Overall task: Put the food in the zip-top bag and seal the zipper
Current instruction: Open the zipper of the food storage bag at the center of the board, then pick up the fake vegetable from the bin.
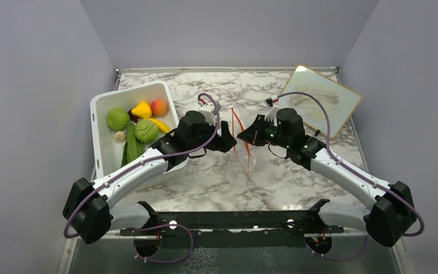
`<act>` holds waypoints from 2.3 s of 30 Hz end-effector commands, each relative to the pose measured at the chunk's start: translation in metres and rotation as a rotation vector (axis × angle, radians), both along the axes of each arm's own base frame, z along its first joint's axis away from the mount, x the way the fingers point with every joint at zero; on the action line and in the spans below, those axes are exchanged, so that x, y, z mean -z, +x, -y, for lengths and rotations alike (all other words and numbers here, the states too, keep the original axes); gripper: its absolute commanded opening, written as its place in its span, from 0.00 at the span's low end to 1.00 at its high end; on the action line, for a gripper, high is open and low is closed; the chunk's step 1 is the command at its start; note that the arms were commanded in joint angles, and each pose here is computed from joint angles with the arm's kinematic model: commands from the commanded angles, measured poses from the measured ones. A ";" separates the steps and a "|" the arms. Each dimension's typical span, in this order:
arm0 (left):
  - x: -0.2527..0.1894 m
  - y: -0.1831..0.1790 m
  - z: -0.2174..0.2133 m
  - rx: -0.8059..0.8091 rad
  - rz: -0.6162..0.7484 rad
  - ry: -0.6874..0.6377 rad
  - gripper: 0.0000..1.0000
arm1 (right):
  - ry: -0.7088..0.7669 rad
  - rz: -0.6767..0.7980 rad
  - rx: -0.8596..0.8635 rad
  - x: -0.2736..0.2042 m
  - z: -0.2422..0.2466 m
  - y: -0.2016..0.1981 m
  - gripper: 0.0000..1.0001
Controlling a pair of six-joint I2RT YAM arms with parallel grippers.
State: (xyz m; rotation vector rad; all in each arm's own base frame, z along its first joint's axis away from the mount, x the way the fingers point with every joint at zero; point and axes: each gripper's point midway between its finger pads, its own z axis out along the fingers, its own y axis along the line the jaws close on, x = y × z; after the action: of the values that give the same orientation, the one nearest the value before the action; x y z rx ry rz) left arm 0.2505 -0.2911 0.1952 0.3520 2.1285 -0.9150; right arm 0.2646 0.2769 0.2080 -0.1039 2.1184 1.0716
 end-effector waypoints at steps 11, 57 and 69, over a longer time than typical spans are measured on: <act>0.000 0.018 0.015 -0.025 0.007 -0.044 0.30 | -0.037 0.075 -0.038 -0.014 0.006 -0.008 0.01; 0.014 0.004 -0.002 -0.105 -0.014 0.130 0.69 | -0.205 0.095 0.073 0.018 0.043 -0.006 0.01; -0.022 0.022 -0.072 -0.359 0.135 0.296 1.00 | -0.193 0.135 0.064 0.002 0.045 -0.008 0.01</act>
State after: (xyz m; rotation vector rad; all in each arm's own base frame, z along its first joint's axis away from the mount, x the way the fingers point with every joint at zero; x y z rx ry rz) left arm 0.2583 -0.2556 0.2031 0.2450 2.1512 -0.5713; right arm 0.2563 0.2264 0.1848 -0.1694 2.1510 0.7541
